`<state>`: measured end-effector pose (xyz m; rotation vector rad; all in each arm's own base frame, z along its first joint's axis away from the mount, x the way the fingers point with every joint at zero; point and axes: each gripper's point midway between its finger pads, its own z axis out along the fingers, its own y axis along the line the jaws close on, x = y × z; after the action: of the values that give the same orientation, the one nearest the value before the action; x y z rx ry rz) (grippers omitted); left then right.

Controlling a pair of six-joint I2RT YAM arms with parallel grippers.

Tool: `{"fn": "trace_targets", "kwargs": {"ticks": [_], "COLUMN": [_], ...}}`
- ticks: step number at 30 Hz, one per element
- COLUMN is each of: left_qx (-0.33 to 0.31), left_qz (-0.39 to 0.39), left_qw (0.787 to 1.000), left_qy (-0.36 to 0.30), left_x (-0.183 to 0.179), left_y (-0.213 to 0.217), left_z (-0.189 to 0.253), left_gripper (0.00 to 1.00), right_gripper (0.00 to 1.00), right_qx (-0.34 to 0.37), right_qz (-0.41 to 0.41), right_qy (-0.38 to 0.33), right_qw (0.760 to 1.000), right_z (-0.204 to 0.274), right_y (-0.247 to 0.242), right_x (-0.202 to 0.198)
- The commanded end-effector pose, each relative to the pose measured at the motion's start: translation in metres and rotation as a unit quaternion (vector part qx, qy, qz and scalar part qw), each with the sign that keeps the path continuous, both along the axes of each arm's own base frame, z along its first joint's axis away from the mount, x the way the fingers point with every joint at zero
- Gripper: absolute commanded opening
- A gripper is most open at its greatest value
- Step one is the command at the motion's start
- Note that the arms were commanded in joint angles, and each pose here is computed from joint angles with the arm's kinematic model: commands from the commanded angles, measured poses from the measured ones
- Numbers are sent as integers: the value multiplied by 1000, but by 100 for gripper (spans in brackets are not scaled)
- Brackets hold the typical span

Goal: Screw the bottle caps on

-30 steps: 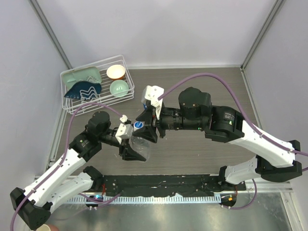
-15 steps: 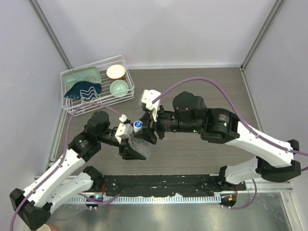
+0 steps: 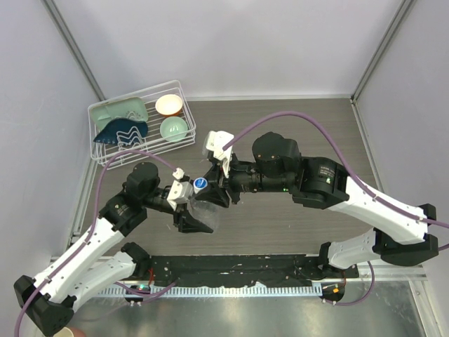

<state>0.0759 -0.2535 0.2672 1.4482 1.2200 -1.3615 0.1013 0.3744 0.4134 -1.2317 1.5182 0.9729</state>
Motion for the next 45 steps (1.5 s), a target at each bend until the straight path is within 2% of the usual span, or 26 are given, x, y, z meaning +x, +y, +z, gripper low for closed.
{"fn": "trace_targets", "kwargs": {"ticks": [1, 2, 3, 4, 5, 6, 7, 10, 11, 13, 16, 17, 18, 19, 21, 22, 23, 24, 26, 29, 30, 31, 32, 33, 37, 45], "left_qx": [-24, -23, -17, -15, -15, -17, -9, 13, 43, 60, 49, 52, 34, 26, 17, 0, 10, 49, 54, 29, 15, 15, 22, 21, 22, 38], "left_qz": [-12, -8, 19, 38, 61, 91, 140, 202, 206, 250, 307, 362, 404, 484, 551, 576, 584, 573, 576, 624, 646, 650, 649, 643, 628, 614], "left_qw": [999, 999, 999, 998, 997, 994, 988, 970, 968, 951, 926, 904, 890, 849, 812, 795, 790, 800, 802, 770, 752, 749, 750, 755, 767, 778], "left_qy": [-41, -42, -46, -51, -51, -60, -68, -133, -138, -170, -212, -223, -208, -209, -192, -191, -185, -170, -151, -132, -130, -129, -127, -128, -132, -125], "left_x": [-3, -2, 7, 12, 16, 24, 38, 46, 41, 39, 32, 41, 41, 53, 58, 52, 50, 45, 41, 47, 49, 50, 52, 47, 44, 49], "left_y": [1, 2, 1, 1, 2, 4, 8, 32, 42, 66, 97, 114, 127, 154, 180, 195, 201, 202, 204, 219, 228, 229, 228, 228, 223, 212], "left_z": [17, 16, 15, 16, 21, 32, 36, 53, 43, 47, 64, 70, 81, 99, 117, 139, 142, 129, 139, 154, 162, 165, 166, 171, 177, 167], "left_gripper": [4, 9, 18, 58, 82, 100, 100, 100, 100, 100, 100, 100, 100, 100, 100, 100, 100, 100, 100, 100, 100, 100, 100, 100, 100, 100], "right_gripper": [17, 12, 4, 1, 1, 1, 1, 1, 1, 1, 1, 1, 1, 1, 1, 1, 1, 1, 1, 1, 1, 1, 1, 1, 1, 1], "right_qx": [19, 20, 15, 13, 10, 8, 0, -12, -15, -21, -19, -21, -22, -19, -19, -6, -21, -19, -6, 39, 24, 38, 53, 45, 75, 76], "right_qz": [14, 13, 10, 7, 4, -4, -18, -56, -66, -92, -101, -107, -109, -112, -116, -122, -137, -146, -167, -189, -199, -207, -214, -217, -235, -256], "right_qy": [-11, -10, -9, -7, -8, -9, -12, -29, -35, -44, -53, -55, -56, -57, -55, -58, -58, -58, -60, -54, -49, -45, -45, -44, -29, 8], "right_qw": [1000, 1000, 1000, 1000, 1000, 1000, 1000, 998, 997, 995, 993, 993, 992, 992, 992, 991, 989, 987, 984, 980, 978, 977, 974, 974, 969, 964], "right_z": [13, 13, 9, 7, 5, 4, -1, -5, -6, -7, -4, -6, -9, -12, -21, -20, -39, -45, -62, -58, -85, -85, -79, -97, -110, -140], "right_y": [4, 5, 7, 9, 10, 10, 13, 14, 15, 18, 24, 30, 34, 44, 58, 68, 83, 92, 123, 158, 174, 183, 191, 202, 223, 225], "right_x": [-1, 0, 1, 3, 5, 8, 14, 32, 36, 48, 55, 60, 63, 68, 76, 81, 93, 99, 118, 135, 146, 151, 157, 162, 180, 197]}}
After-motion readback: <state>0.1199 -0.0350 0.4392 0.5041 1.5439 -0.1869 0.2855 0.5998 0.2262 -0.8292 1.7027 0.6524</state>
